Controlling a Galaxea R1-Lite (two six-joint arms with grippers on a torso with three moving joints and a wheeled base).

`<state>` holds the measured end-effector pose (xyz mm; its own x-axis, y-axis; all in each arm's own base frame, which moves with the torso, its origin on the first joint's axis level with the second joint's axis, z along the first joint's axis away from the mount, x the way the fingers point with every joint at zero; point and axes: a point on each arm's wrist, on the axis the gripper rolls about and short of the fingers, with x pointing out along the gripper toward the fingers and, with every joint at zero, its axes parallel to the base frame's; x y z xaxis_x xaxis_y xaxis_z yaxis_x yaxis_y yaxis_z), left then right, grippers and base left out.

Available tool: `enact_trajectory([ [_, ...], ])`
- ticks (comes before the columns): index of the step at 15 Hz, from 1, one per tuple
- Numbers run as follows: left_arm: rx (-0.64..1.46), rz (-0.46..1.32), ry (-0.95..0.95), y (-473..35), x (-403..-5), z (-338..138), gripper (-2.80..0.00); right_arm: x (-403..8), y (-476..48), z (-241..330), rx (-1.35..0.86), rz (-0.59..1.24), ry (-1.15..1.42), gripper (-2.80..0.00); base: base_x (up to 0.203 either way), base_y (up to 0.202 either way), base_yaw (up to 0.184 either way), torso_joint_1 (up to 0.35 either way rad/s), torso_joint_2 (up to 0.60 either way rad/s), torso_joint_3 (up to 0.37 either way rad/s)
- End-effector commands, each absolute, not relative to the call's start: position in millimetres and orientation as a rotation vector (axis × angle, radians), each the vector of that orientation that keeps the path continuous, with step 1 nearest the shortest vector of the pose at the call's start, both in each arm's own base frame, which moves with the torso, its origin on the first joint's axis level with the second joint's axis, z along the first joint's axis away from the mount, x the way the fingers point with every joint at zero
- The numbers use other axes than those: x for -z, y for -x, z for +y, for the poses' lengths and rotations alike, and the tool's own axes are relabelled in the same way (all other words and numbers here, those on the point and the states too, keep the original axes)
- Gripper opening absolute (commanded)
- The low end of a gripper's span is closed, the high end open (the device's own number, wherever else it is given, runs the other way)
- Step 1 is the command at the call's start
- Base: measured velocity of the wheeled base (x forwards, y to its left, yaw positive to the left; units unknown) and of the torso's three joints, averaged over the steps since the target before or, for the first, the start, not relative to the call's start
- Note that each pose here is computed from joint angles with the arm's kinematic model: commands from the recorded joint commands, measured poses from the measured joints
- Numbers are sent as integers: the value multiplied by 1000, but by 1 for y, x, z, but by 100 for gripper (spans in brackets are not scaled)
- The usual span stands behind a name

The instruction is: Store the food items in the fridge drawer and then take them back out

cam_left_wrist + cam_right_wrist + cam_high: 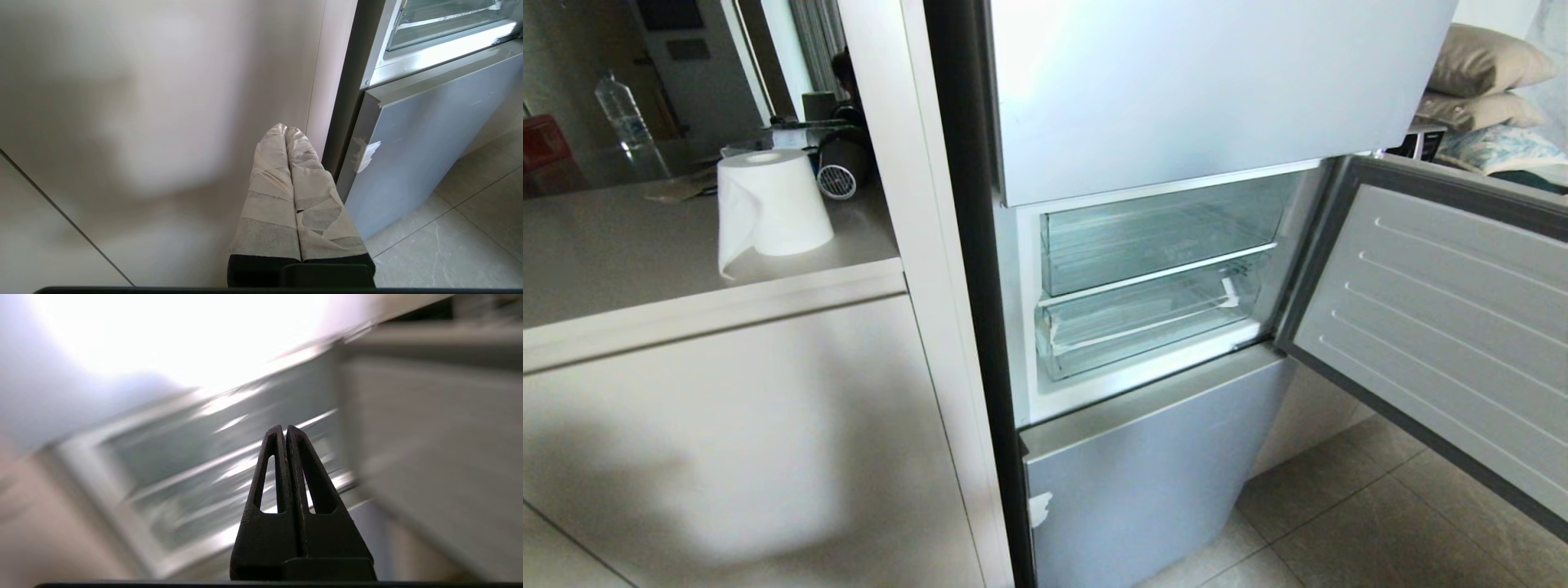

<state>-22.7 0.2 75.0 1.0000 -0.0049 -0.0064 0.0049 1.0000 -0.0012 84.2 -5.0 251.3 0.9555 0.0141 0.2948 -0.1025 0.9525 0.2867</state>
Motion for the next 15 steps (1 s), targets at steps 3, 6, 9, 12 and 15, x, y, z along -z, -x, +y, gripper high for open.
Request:
enact_trajectory([
  [3, 5, 6, 2, 23, -75, 0, -280, -263, -44, -17, 340, -504, -305, -280, 0, 0, 0, 0, 0, 0],
  [6, 5, 8, 1, 23, -75, 0, -280, -260, -38, -29, 600, -573, -323, -280, 0, 0, 0, 0, 0, 0],
  [9, 5, 8, 1, 23, -75, 0, -280, -260, -35, -47, 778, -623, -381, -280, 0, 0, 0, 0, 0, 0],
  [12, 5, 8, 1, 23, -75, 0, -280, -259, -42, -87, 858, -632, -518, -280, 0, 0, 0, 0, 0, 0],
  [15, 5, 8, 1, 23, -75, 0, -280, -247, -52, -138, 913, -647, -613, -280, 0, 0, 0, 0, 0, 0],
])
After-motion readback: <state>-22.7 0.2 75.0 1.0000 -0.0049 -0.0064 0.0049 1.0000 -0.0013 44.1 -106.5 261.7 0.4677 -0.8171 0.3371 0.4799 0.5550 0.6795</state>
